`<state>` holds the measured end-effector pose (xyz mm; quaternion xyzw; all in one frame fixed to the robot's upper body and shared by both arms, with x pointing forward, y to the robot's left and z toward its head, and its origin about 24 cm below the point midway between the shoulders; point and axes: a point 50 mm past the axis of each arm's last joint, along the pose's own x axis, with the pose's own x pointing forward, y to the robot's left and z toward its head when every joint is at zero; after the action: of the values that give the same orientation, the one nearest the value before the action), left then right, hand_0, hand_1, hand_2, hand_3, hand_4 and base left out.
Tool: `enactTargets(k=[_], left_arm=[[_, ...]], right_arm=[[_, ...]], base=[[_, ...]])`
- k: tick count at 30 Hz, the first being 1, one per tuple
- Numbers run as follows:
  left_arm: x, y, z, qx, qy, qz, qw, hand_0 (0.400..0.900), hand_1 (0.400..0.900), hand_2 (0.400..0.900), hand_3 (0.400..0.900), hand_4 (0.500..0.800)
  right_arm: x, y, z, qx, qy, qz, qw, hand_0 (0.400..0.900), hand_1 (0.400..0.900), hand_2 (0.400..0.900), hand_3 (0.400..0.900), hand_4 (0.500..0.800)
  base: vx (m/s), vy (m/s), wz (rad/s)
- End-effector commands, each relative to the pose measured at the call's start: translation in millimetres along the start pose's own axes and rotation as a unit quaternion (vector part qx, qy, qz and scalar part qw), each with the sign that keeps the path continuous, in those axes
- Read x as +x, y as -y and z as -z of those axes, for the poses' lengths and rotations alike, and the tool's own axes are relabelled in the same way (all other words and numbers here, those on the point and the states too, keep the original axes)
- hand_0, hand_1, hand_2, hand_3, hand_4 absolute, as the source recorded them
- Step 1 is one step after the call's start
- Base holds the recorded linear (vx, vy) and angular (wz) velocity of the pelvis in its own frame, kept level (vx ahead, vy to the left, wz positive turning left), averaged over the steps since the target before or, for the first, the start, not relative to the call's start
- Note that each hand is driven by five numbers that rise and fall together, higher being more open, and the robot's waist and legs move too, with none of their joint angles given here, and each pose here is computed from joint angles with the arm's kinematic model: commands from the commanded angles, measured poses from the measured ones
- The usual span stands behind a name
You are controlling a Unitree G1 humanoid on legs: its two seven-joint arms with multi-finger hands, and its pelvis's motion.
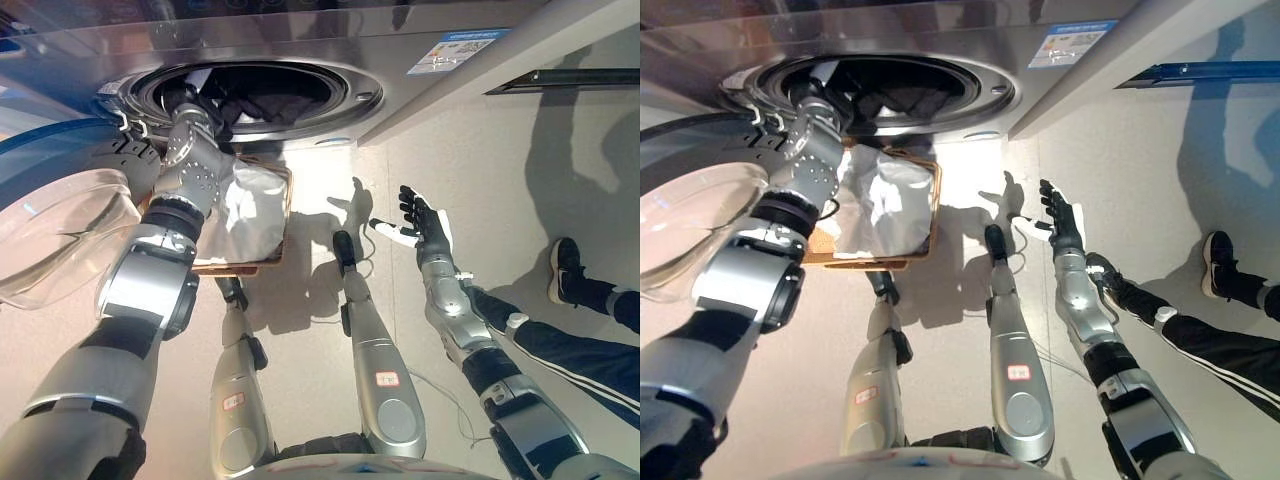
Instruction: Put the clothes in the basket into the washing machine.
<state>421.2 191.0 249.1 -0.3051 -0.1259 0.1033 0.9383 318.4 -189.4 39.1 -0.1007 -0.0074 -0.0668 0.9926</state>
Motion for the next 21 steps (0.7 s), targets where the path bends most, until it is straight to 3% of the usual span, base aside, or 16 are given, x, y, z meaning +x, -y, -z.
enactTargets(k=[1,5,6,7,14,21], left_arm=[[1.5,29.9,-41.1,-0.067,0.098,0.045,0.992,0.4,0.4,0.4,0.4,0.5],[1.9,31.1,-43.5,-0.045,0.101,0.047,0.993,0.4,0.4,0.4,0.4,0.5],[3.0,26.2,-42.0,-0.036,0.097,0.036,0.994,0.557,0.557,0.557,0.557,0.594],[3.9,22.4,-40.4,-0.028,0.094,0.029,0.995,0.9,0.9,0.9,0.9,0.8],[6.0,8.8,-27.6,0.016,0.07,-0.006,0.997,0.9,0.9,0.9,0.9,0.8],[-4.8,-28.6,18.5,0.159,0.025,-0.038,0.986,0.9,0.9,0.9,0.9,0.8]], right_arm=[[-18.9,16.8,12.2,0.006,0.003,0.029,1.0,0.9,0.9,0.9,0.9,0.8],[-22.6,15.3,13.0,0.004,0.004,0.023,1.0,0.9,0.9,0.9,0.9,0.8],[-24.1,14.6,15.3,0.003,-0.001,0.021,1.0,0.9,0.9,0.9,0.9,0.8],[-24.7,14.1,16.3,0.003,-0.003,0.021,1.0,0.9,0.9,0.9,0.9,0.8],[-24.8,15.4,17.4,0.004,-0.003,0.021,1.0,0.9,0.9,0.9,0.9,0.8],[-21.7,13.2,17.7,-0.003,-0.005,0.015,1.0,0.9,0.9,0.9,0.9,0.8]], base=[[0.0,0.0,0.0],[0.029,0.0,-0.03],[0.023,-0.012,0.08],[0.017,-0.011,0.11],[0.005,-0.009,0.09],[-0.008,0.003,0.05]])
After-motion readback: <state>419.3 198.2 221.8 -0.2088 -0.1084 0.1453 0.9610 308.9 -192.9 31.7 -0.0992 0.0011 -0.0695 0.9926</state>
